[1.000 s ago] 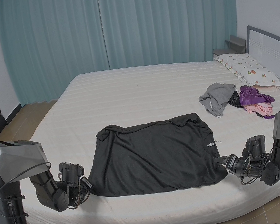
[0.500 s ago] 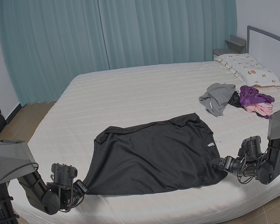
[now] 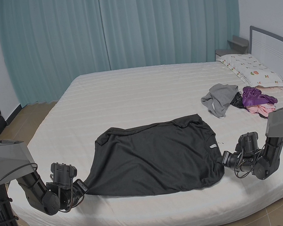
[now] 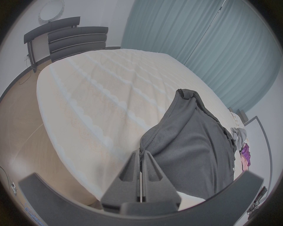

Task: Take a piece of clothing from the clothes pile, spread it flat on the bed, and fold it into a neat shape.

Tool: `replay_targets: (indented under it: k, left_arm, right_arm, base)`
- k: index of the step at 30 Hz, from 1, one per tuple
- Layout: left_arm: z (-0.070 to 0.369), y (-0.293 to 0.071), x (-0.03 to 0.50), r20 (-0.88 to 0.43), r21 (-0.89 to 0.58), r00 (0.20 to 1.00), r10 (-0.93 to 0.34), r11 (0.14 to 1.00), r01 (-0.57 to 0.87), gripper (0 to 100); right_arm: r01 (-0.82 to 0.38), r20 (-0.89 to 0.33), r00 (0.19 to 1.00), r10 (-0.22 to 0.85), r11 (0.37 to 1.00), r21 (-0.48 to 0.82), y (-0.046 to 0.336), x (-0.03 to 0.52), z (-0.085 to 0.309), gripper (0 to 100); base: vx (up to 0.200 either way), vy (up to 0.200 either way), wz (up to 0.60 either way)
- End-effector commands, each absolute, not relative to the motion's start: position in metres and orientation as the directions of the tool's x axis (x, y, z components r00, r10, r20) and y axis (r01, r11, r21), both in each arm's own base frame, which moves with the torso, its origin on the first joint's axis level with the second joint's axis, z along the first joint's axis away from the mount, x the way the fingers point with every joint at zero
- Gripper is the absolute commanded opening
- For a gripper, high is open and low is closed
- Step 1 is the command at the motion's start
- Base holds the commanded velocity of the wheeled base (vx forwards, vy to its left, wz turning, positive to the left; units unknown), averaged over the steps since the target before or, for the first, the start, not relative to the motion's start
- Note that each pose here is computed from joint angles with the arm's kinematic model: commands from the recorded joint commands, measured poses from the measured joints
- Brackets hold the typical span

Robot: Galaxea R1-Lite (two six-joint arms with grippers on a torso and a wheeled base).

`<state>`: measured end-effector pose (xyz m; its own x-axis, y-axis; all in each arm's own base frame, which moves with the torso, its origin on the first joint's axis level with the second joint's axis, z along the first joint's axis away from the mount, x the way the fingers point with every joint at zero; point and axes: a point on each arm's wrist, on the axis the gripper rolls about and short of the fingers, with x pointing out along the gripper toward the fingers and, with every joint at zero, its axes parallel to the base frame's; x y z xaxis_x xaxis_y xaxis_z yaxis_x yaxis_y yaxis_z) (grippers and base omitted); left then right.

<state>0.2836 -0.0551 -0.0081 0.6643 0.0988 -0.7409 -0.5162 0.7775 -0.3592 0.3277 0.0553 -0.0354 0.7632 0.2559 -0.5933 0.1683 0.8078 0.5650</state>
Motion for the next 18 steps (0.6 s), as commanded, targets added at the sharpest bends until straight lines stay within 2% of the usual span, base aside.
replay_targets:
  k: [1,13,18]
  left_arm:
    - [-0.007,-0.054,0.29,-0.728,-0.373,0.678,0.101,0.771,-0.516,0]
    - [-0.011,-0.051,0.304,-0.717,-0.384,0.688,0.113,0.759,-0.525,0]
    - [-0.012,-0.045,0.309,-0.711,-0.39,0.692,0.125,0.748,-0.536,0]
  right_arm:
    - [0.122,-0.483,0.843,0.237,0.79,0.601,0.046,0.36,-0.016,0]
    - [0.079,-0.407,0.884,0.229,0.786,0.614,0.061,0.439,-0.029,0]
    - [0.108,-0.402,0.891,0.209,0.764,0.636,0.061,0.447,-0.034,0]
  base:
    - [0.0,0.0,0.0]
    - [0.0,0.0,0.0]
    - [0.0,0.0,0.0]
